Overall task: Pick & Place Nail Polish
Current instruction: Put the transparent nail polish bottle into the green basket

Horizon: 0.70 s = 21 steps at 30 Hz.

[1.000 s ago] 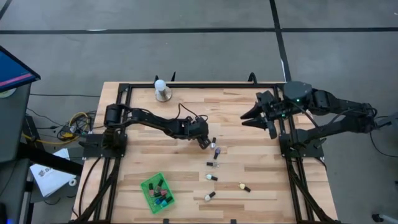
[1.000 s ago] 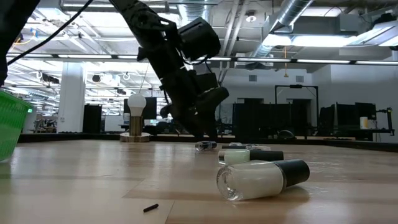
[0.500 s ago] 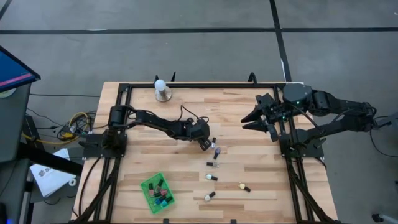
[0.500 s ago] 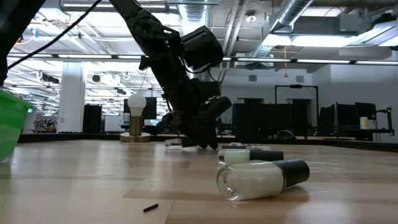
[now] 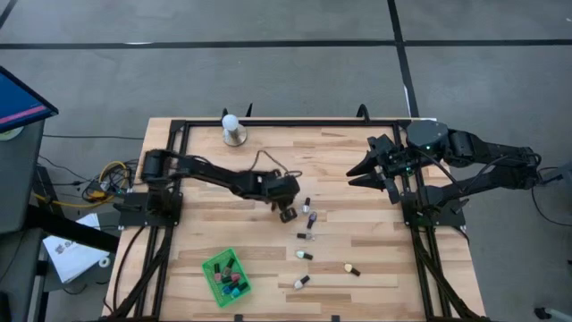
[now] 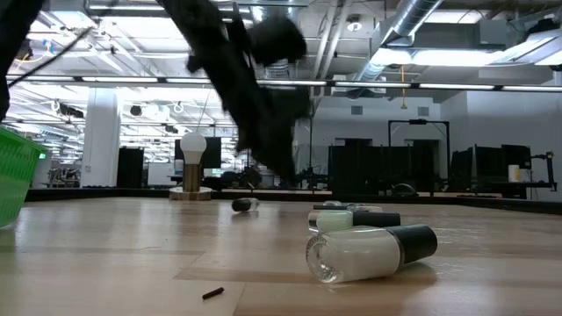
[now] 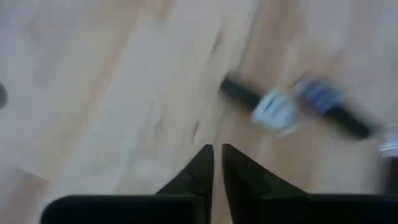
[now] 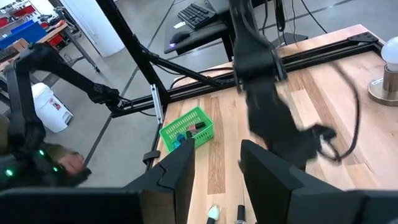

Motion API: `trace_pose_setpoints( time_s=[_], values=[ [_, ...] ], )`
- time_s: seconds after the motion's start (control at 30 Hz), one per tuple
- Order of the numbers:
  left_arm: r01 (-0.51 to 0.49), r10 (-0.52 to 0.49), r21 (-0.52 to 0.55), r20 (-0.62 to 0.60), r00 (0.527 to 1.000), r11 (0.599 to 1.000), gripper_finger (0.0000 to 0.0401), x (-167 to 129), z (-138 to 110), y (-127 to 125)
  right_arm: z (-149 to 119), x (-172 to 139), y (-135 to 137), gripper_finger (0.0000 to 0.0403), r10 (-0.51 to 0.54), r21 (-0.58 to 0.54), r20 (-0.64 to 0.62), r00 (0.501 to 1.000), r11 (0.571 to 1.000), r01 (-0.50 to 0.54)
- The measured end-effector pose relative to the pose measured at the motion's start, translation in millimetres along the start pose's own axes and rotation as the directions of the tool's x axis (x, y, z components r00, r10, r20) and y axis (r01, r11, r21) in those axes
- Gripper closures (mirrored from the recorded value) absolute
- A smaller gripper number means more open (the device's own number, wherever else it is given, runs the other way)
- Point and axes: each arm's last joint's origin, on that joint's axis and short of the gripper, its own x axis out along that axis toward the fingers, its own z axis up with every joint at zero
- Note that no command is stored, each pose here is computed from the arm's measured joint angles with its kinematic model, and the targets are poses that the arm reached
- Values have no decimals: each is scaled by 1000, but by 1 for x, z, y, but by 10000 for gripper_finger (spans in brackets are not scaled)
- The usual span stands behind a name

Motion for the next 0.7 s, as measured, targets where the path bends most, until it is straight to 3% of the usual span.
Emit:
trace_pose_setpoints(
  time_s=[0.13, 0.3, 0.6, 0.7],
  values=[
    [-7, 7, 62, 15, 1000, 998, 325, -41, 11, 6, -1, 0, 0, 281, -2, 3, -8, 1000, 1000, 2],
    [-28, 28, -27, -3, 1000, 999, 247, -74, 6, 11, -1, 0, 0, 281, -2, 4, -10, 1000, 1000, 2],
    [-131, 124, -75, -86, 989, 989, 133, -57, -52, 12, -3, 1, 4, 281, 18, -4, -26, 1000, 1000, -18],
    [-110, 111, -106, 3, 994, 988, 121, -49, -59, 13, -3, 1, 4, 281, 17, -4, -25, 1000, 1000, -17]
  ],
)
